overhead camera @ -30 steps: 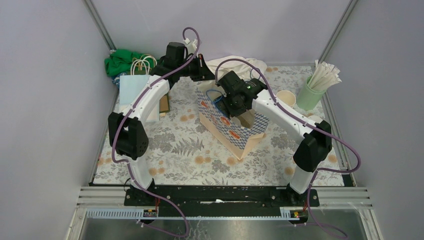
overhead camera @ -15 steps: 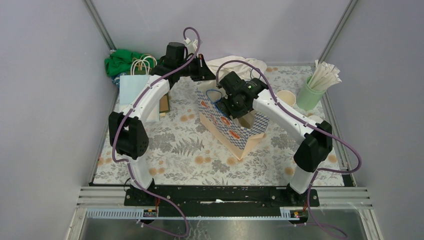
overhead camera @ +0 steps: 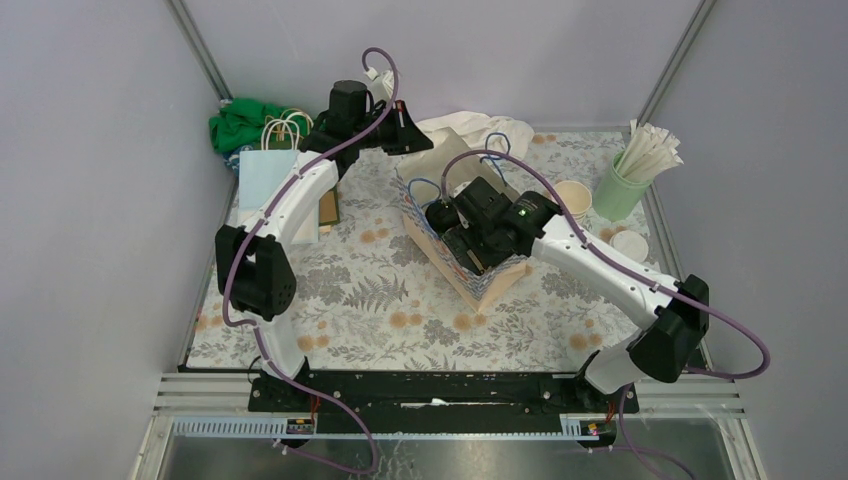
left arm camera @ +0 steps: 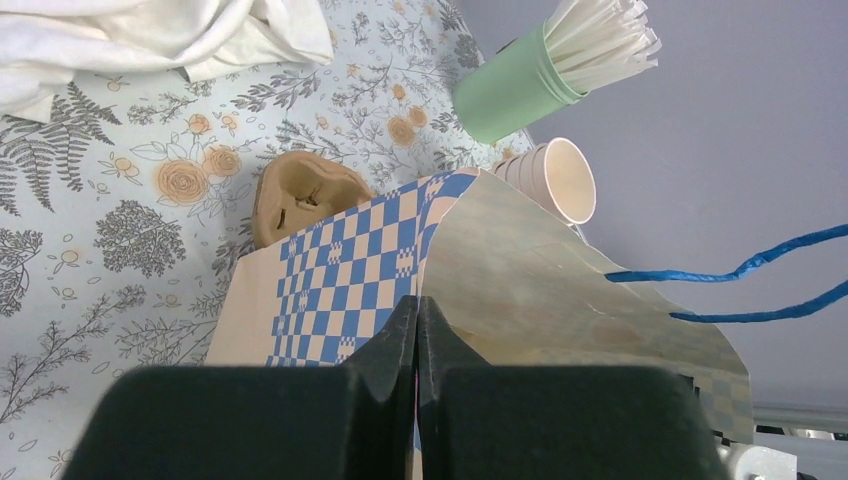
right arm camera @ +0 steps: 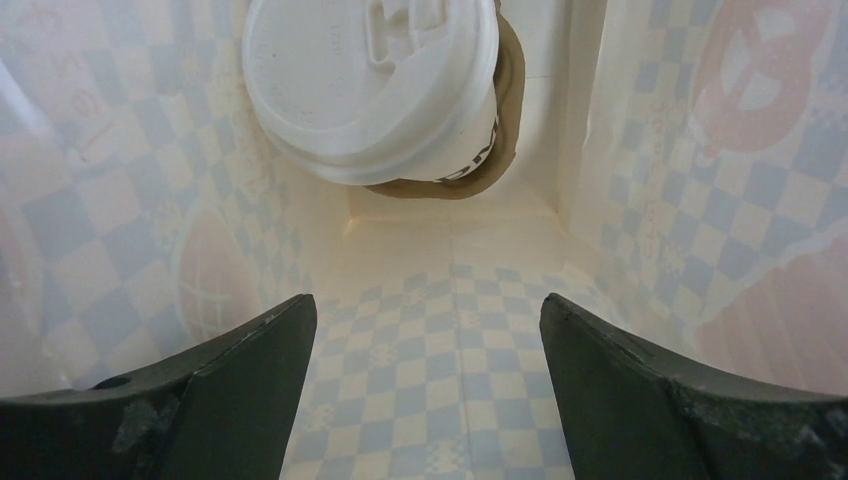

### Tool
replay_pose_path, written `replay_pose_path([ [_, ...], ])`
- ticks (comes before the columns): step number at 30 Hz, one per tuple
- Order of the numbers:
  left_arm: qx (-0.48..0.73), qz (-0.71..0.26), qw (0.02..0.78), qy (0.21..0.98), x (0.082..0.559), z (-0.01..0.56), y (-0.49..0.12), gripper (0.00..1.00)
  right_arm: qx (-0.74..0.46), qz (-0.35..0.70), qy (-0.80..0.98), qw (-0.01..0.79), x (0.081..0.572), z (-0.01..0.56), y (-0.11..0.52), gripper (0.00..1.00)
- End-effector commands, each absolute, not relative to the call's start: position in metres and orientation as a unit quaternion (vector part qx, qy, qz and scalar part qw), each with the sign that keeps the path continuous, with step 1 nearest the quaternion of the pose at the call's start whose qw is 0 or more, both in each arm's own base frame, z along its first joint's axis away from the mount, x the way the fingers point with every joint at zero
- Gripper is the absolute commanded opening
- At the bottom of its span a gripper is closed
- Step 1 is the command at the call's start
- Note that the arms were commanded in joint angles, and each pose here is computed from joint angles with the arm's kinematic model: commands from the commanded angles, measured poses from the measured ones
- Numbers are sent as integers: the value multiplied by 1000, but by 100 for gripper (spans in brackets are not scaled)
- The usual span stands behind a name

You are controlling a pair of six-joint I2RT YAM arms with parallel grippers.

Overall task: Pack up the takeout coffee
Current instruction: Adjust the coffee cup in the cup tray.

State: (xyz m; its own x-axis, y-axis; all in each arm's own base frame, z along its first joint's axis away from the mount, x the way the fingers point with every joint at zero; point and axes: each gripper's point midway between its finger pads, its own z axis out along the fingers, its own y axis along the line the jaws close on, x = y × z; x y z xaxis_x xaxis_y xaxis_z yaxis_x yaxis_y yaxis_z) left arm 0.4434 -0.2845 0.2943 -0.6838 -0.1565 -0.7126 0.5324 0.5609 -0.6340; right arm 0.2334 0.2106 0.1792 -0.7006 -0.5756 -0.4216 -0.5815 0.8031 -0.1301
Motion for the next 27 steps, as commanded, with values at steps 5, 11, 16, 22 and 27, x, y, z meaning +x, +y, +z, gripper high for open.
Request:
replay_pose_path([
  [5,139,-469,462,740,445,363,-280,0,-290,-30,915,277,247,179,200,98],
  [11,148,-481,449,739,438,360,-284,0,-292,-13,909,298,274,187,221,100],
  [16,155,-484,438,741,436,355,-286,0,-303,28,906,294,289,190,232,100],
  [22,158,-487,430,744,433,351,-290,0,-299,52,907,291,304,191,236,100],
  [27,158,-489,427,744,433,350,-291,0,-288,71,909,292,312,195,246,99],
])
